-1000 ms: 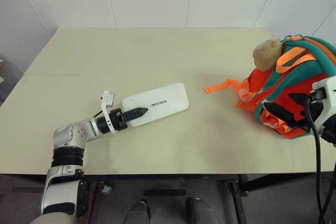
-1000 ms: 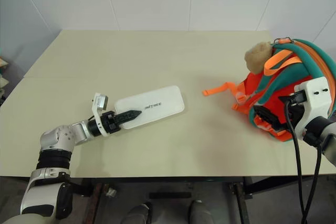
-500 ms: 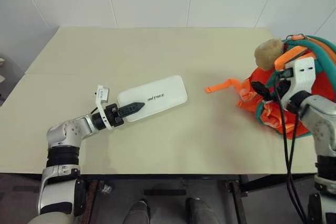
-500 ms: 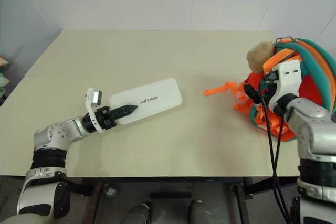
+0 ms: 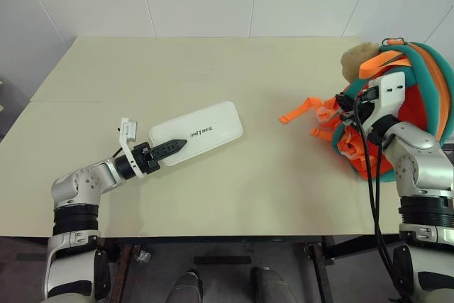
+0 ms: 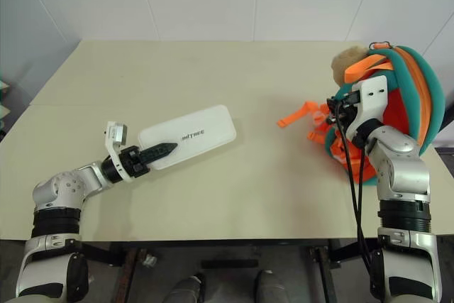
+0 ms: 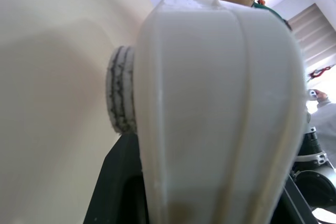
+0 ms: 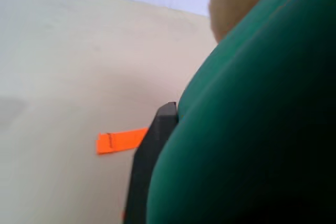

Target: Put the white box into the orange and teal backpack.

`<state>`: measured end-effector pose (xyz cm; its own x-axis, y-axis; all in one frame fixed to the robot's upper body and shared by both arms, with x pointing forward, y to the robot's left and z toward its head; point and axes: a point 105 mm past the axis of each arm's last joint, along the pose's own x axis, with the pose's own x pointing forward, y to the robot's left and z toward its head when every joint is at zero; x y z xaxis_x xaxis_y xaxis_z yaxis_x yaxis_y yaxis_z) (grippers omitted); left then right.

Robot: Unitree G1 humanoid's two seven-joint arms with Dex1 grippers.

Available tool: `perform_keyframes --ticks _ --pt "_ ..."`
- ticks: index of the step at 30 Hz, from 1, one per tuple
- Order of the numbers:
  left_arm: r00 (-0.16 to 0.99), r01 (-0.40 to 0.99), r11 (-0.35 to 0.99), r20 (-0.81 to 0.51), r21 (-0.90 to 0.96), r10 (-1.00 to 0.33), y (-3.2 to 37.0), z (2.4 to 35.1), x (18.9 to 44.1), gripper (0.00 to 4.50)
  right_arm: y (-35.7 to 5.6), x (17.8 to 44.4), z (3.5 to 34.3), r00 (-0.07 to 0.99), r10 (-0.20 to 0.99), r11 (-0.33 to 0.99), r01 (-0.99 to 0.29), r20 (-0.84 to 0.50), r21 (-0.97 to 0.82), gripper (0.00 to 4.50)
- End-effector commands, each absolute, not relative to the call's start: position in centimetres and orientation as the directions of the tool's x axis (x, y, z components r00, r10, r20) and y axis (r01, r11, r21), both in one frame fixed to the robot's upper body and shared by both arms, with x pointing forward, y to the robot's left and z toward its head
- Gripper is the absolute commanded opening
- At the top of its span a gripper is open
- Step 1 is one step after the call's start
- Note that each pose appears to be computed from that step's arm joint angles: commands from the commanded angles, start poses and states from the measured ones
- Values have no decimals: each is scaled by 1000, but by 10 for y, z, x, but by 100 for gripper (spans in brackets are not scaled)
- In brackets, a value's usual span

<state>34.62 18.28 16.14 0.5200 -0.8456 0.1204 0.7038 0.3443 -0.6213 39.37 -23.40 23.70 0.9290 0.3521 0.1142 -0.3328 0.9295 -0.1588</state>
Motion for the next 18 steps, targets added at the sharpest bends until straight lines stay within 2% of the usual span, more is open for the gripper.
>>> perform_keyframes --ticks 1,3,8,13,18 --pt "533 733 359 160 -578 -831 195 178 344 127 -177 371 268 759 619 786 -597 202 -164 2" --pt "550 727 379 155 -573 -821 202 179 345 127 -147 355 276 640 742 669 -726 199 -158 2" --pt "600 710 441 144 -550 -787 220 181 349 127 -92 325 294 376 910 403 -901 175 -163 2" --pt "639 693 479 152 -538 -754 234 182 349 127 -57 296 318 114 974 141 -981 193 -132 2" --pt "660 683 489 172 -543 -731 244 180 345 127 -51 263 314 -97 986 -92 -995 133 -45 2"
